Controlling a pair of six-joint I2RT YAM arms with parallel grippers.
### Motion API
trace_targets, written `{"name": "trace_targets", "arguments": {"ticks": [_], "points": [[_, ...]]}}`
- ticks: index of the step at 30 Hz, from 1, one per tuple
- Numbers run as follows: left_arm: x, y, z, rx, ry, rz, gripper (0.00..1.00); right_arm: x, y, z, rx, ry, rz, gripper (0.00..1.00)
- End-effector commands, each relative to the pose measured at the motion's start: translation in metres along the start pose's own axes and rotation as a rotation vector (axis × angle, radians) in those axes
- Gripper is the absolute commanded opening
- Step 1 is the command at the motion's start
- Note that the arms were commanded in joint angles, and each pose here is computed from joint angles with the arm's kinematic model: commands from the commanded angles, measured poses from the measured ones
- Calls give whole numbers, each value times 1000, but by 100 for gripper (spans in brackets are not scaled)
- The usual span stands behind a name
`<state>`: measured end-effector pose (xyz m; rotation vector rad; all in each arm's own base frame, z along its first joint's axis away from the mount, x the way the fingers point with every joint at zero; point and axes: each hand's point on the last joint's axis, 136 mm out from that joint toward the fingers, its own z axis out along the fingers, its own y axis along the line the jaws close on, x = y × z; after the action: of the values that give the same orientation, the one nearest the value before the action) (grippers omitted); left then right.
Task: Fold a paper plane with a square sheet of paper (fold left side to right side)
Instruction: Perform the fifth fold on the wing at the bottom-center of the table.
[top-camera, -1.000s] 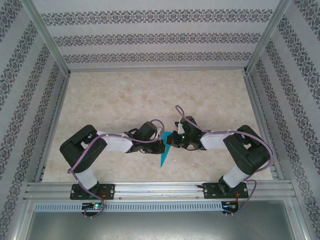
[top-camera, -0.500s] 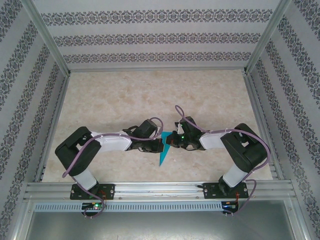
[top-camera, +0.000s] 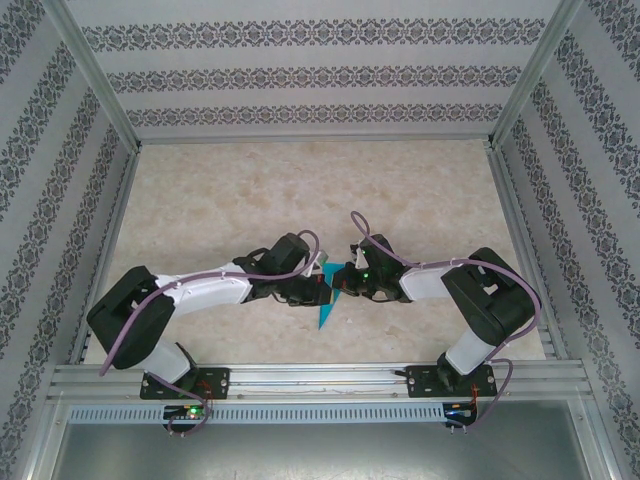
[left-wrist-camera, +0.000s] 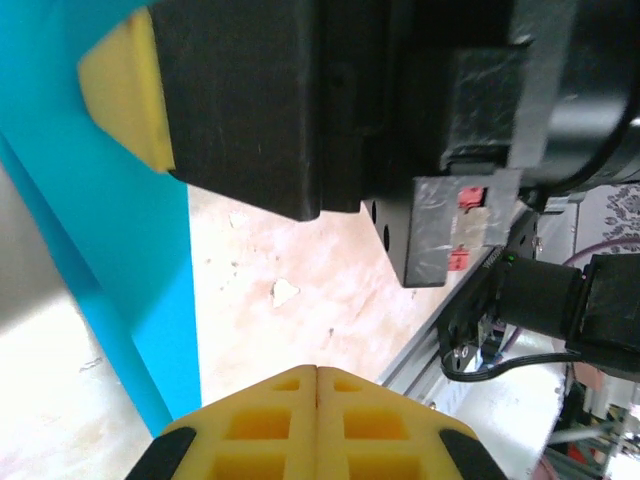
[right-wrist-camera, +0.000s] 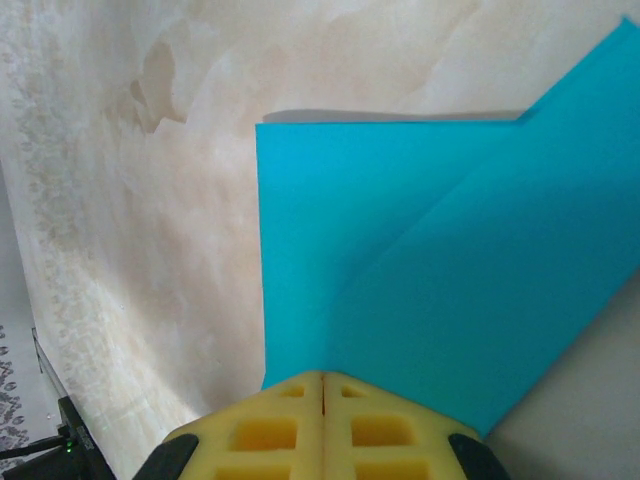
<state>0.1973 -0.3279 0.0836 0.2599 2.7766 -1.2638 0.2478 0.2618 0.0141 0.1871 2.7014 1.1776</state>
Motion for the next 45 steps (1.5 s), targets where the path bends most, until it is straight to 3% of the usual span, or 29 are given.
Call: {"name": "trace_targets", "arguments": {"ticks": [1, 22, 45], "points": [[7, -2, 11, 37, 35, -29, 1, 27, -55, 6, 195, 50, 57, 0], [9, 38, 38, -61, 57, -49, 1, 32, -62, 6, 231, 75, 47, 0], [23, 80, 38, -221, 69, -62, 0, 32, -62, 4, 246, 81, 30, 0]]}}
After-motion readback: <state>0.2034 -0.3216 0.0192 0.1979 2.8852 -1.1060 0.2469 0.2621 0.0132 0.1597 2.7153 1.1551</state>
